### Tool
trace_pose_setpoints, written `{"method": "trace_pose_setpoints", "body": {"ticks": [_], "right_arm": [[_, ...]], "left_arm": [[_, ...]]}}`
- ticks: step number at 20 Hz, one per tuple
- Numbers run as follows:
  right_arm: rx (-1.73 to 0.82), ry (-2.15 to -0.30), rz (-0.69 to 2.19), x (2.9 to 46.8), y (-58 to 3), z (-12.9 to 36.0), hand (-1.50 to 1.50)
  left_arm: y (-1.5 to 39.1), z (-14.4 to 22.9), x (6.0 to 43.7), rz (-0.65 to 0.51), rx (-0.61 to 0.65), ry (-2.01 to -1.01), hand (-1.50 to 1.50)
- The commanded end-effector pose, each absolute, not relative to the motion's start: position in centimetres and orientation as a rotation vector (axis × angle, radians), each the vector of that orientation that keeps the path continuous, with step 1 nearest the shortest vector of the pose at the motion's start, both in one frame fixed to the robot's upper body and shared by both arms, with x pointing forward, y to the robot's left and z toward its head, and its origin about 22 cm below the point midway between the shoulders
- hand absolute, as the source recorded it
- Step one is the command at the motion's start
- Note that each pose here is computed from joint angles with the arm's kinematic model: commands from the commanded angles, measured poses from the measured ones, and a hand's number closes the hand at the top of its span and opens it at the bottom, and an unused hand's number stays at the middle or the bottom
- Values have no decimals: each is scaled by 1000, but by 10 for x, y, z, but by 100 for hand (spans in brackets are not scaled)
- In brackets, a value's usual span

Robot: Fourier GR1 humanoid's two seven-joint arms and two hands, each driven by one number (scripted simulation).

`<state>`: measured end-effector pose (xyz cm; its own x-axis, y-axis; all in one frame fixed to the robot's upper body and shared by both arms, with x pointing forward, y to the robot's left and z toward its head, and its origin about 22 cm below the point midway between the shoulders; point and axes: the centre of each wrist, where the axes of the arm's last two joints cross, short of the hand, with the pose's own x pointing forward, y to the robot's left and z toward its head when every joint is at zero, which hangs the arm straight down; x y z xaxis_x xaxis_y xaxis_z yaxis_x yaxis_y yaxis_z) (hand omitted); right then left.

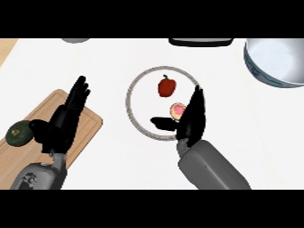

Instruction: Pick the cupcake from the placemat and place it in the bowl

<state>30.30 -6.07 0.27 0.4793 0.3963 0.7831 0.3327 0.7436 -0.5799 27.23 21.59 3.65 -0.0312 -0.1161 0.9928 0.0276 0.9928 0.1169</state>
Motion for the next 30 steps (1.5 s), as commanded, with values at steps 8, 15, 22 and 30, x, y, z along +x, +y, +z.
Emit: {"method": "trace_pose_setpoints", "body": {"ticks": [8,15,22,30], "right_arm": [[-755,-1016,50,302,-63,-27,-150],[-742,-1068,345,328,-60,-15,150],[-695,-1162,213,351,-76,-2,150],[-736,-1445,105,416,-109,66,150]], "left_arm": [[214,33,281,-129,53,-1597,0],[221,25,278,-128,67,-1599,0],[216,33,283,-119,60,-1593,0],[191,38,281,-145,37,-1615,0]]}}
